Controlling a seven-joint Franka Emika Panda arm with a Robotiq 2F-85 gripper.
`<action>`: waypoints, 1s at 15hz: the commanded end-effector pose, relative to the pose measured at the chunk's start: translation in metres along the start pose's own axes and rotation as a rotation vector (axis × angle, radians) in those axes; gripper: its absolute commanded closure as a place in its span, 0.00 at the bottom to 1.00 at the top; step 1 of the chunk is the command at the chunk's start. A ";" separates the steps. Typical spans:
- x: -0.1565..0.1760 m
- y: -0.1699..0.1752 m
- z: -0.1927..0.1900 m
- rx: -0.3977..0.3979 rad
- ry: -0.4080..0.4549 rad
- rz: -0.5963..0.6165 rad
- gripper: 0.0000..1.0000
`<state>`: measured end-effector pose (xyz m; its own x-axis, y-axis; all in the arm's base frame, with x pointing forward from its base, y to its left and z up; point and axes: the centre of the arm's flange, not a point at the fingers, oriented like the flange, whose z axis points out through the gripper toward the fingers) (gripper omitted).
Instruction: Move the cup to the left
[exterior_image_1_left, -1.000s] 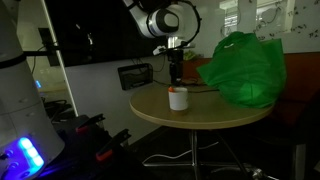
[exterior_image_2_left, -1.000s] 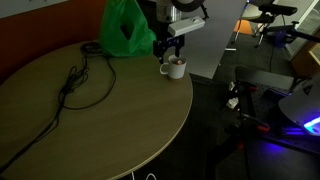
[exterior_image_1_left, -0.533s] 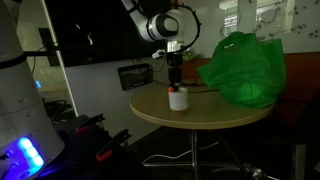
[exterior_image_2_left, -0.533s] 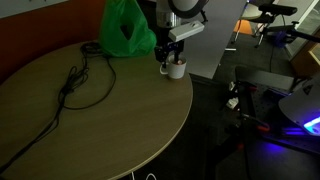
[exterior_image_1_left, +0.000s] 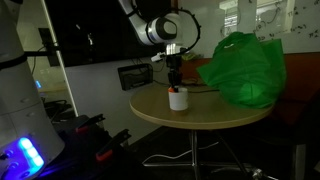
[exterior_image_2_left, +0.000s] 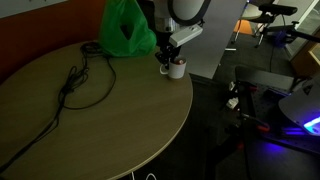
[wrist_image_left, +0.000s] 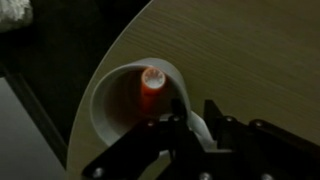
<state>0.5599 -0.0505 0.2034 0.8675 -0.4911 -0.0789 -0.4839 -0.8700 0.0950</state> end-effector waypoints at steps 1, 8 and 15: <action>0.000 0.011 0.002 -0.016 0.027 -0.059 0.99; -0.012 0.023 -0.012 0.020 0.051 -0.077 0.97; -0.040 -0.006 -0.050 0.131 0.070 -0.051 0.97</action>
<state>0.5440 -0.0401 0.2395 0.8954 -0.4442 -0.0315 -0.4443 -0.8959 0.0055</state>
